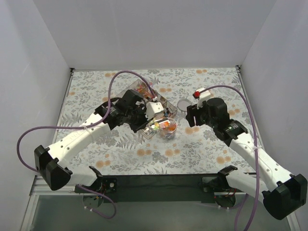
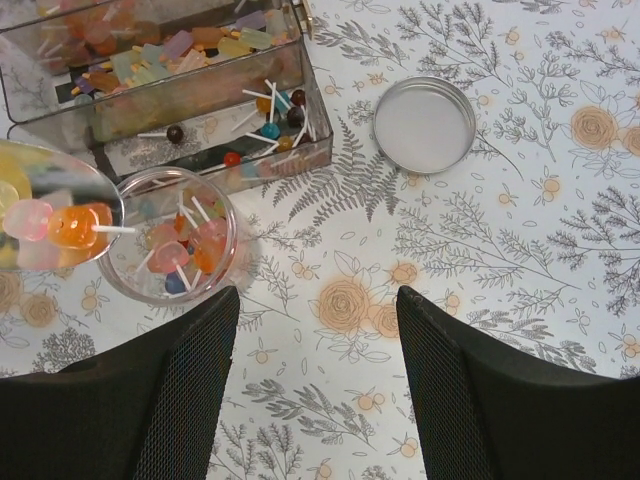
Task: Pack the candies
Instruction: Place the fake candies in the packing bottle.
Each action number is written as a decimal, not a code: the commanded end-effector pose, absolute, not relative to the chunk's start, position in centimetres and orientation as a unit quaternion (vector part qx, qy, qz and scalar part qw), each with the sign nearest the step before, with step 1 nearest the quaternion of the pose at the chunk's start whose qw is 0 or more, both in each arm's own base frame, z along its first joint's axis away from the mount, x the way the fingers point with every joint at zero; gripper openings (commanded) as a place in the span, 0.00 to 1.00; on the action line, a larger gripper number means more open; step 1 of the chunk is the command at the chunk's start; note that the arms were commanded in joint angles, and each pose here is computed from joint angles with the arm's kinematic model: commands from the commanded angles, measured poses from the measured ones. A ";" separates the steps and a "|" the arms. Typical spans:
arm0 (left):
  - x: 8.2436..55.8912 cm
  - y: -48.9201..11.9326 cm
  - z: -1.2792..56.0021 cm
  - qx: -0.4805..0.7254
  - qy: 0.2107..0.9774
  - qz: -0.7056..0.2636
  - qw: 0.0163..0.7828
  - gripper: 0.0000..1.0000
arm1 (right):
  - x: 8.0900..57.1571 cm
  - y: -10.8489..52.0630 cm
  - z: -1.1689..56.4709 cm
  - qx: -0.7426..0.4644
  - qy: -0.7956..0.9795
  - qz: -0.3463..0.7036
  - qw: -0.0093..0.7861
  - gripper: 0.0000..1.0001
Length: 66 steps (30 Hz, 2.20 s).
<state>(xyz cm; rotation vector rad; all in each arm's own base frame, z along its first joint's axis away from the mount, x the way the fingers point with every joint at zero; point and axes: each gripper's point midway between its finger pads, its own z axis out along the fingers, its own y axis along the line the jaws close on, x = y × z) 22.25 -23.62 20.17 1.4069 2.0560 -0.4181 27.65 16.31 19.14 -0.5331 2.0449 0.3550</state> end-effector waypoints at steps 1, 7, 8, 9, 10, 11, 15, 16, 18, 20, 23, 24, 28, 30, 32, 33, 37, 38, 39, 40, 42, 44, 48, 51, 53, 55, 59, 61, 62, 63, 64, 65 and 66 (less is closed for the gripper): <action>21.6 -23.6 21.3 0.525 0.787 -0.135 0.295 0.00 | 27.3 15.7 19.7 -0.210 0.835 0.138 0.490 0.71; 20.9 -23.6 20.3 0.530 0.802 -0.098 0.256 0.00 | 26.6 15.5 18.8 -0.209 0.838 0.141 0.483 0.71; 21.0 -24.0 20.9 0.531 0.800 -0.097 0.261 0.00 | 26.5 15.5 18.6 -0.211 0.839 0.142 0.481 0.71; 20.9 -23.8 20.8 0.533 0.802 -0.091 0.253 0.00 | 26.5 15.5 18.6 -0.211 0.839 0.143 0.480 0.71; 21.1 -23.9 20.4 0.533 0.806 -0.080 0.245 0.00 | 26.4 15.5 18.5 -0.211 0.839 0.143 0.480 0.71; 21.1 -24.5 21.0 0.536 0.803 -0.084 0.249 0.00 | 26.4 15.4 18.4 -0.211 0.840 0.142 0.479 0.71; 21.5 -24.7 21.3 0.540 0.805 -0.049 0.241 0.00 | 26.3 15.3 18.2 -0.211 0.841 0.140 0.479 0.71; 21.7 -24.9 21.2 0.542 0.805 -0.039 0.238 0.00 | 26.3 15.2 18.2 -0.210 0.841 0.139 0.479 0.71; 21.4 -25.3 21.4 0.550 0.800 -0.029 0.239 0.00 | 26.2 15.2 18.1 -0.210 0.841 0.138 0.479 0.71; 21.2 -25.5 20.9 0.558 0.797 -0.012 0.229 0.00 | 26.1 15.1 18.1 -0.209 0.840 0.137 0.481 0.71; 21.0 -25.4 20.2 0.569 0.793 0.023 0.217 0.00 | 26.0 14.9 17.8 -0.210 0.841 0.135 0.480 0.71; 21.1 -25.3 20.2 0.568 0.793 0.035 0.218 0.00 | 25.9 14.9 17.7 -0.211 0.841 0.134 0.479 0.71; 21.2 -25.4 20.2 0.575 0.784 0.075 0.222 0.00 | 25.8 14.8 17.4 -0.212 0.843 0.134 0.476 0.71; 21.4 -25.4 20.2 0.576 0.780 0.092 0.224 0.00 | 25.7 14.9 17.3 -0.214 0.843 0.136 0.474 0.71; 21.3 -25.8 20.6 0.579 0.777 0.097 0.230 0.00 | 25.8 14.9 17.2 -0.215 0.844 0.135 0.473 0.71; 21.7 -25.8 21.0 0.575 0.774 0.111 0.239 0.00 | 25.8 14.9 17.1 -0.215 0.845 0.134 0.472 0.71; 21.9 -26.4 22.0 0.576 0.763 0.136 0.259 0.00 | 25.9 14.9 17.1 -0.217 0.844 0.133 0.471 0.71; 21.9 -26.3 22.1 0.579 0.760 0.142 0.258 0.00 | 25.9 14.9 17.0 -0.219 0.845 0.132 0.470 0.71; 21.9 -26.4 22.3 0.581 0.757 0.146 0.260 0.00 | 25.9 14.9 17.0 -0.220 0.845 0.131 0.469 0.71; 21.9 -26.4 22.4 0.583 0.753 0.155 0.264 0.00 | 25.9 15.0 17.0 -0.221 0.845 0.132 0.469 0.71; 21.6 -26.3 22.0 0.593 0.747 0.162 0.254 0.00 | 25.9 15.0 16.9 -0.222 0.845 0.131 0.469 0.71; 21.4 -26.1 21.6 0.601 0.738 0.181 0.246 0.00 | 26.0 14.9 16.8 -0.221 0.845 0.130 0.468 0.71; 21.3 -25.8 20.9 0.608 0.731 0.202 0.235 0.00 | 25.9 15.1 16.6 -0.225 0.845 0.133 0.466 0.71; 21.5 -25.8 21.0 0.610 0.725 0.215 0.237 0.00 | 25.8 15.2 16.5 -0.227 0.845 0.134 0.465 0.71; 21.7 -25.6 21.2 0.611 0.720 0.225 0.239 0.00 | 25.9 15.1 16.3 -0.226 0.846 0.133 0.464 0.71; 21.7 -25.5 21.0 0.614 0.714 0.238 0.237 0.00 | 25.8 15.1 16.1 -0.227 0.847 0.134 0.462 0.71; 21.8 -25.6 21.1 0.620 0.704 0.252 0.238 0.00 | 25.8 15.1 16.1 -0.227 0.847 0.134 0.462 0.71; 21.9 -25.8 21.2 0.621 0.701 0.253 0.242 0.00 | 25.8 15.1 16.2 -0.227 0.846 0.134 0.463 0.71; 21.9 -25.8 21.3 0.620 0.701 0.252 0.245 0.00 | 26.0 15.1 16.5 -0.225 0.845 0.133 0.467 0.71; 21.9 -25.9 21.4 0.619 0.702 0.250 0.246 0.00 | 26.0 15.1 16.7 -0.223 0.844 0.132 0.469 0.71; 21.8 -26.3 21.5 0.613 0.709 0.236 0.255 0.00 | 26.0 15.0 17.1 -0.220 0.841 0.132 0.476 0.71; 21.8 -26.8 21.9 0.606 0.715 0.222 0.267 0.00 | 26.4 14.8 17.6 -0.212 0.840 0.126 0.483 0.71; 21.8 -27.2 22.2 0.601 0.721 0.206 0.277 0.00 | 26.5 14.6 17.9 -0.207 0.840 0.123 0.487 0.71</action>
